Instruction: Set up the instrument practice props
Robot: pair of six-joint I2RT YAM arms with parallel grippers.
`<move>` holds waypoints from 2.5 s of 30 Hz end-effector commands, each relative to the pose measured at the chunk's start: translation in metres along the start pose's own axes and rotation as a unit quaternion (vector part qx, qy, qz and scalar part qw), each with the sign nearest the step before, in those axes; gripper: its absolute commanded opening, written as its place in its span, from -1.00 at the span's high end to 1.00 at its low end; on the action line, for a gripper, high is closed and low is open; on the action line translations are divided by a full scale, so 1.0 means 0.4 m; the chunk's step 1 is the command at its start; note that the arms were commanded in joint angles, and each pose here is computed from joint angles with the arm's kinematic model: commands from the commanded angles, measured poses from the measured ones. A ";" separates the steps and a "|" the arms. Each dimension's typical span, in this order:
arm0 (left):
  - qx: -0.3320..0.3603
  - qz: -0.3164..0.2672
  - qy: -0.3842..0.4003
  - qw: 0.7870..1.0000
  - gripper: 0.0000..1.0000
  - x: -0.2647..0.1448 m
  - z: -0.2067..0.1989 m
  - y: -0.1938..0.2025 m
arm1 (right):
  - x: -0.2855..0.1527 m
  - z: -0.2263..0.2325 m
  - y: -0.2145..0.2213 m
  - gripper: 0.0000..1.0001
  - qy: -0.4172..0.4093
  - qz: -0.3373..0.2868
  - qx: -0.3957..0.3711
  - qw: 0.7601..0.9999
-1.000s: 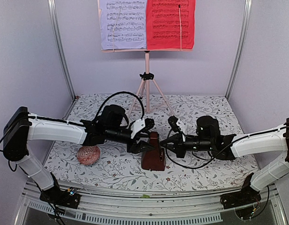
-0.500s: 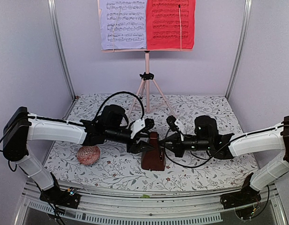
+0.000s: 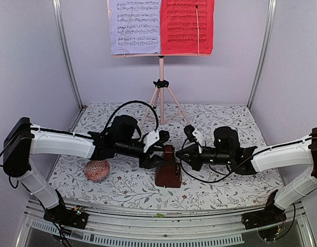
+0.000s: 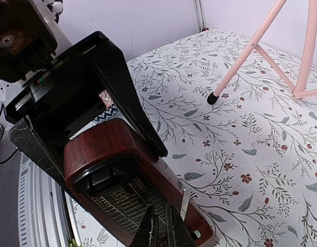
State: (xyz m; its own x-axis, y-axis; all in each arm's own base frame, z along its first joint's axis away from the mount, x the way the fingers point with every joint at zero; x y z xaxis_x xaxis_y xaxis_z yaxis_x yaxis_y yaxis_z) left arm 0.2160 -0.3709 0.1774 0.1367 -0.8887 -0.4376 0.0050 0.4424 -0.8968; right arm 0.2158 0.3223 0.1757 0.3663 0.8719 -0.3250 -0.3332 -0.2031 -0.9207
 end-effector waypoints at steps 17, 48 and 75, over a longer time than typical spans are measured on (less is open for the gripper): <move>0.000 0.015 0.035 0.999 1.00 -0.004 -0.051 0.015 | 0.051 -0.127 -0.036 0.78 0.017 -0.004 0.046 0.999; 0.001 0.017 0.033 0.999 1.00 -0.004 -0.053 0.011 | 0.120 -0.306 -0.055 0.76 0.053 0.019 0.082 0.995; 0.014 0.003 0.011 1.000 0.15 -0.003 -0.041 -0.005 | -0.040 -0.275 -0.214 -0.74 0.102 -0.048 0.050 0.992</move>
State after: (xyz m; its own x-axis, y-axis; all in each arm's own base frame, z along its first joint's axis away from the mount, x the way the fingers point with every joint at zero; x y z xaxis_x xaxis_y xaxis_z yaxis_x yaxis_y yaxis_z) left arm 0.2087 -0.3713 0.1782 0.1332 -0.8864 -0.4434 0.0171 0.4493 -0.8932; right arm 0.3468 0.2812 0.2266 0.5920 0.7476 -0.3010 -0.3916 -0.0596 -0.9182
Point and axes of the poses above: each gripper's point midway between its finger pads, its own x axis out along the fingers, its own z axis along the line the jaws close on, y = z × x, the point moved 4 cm from there along -x, back along the fingers, and after that the axes turned 1 degree about -x, right-handed, at the moved point
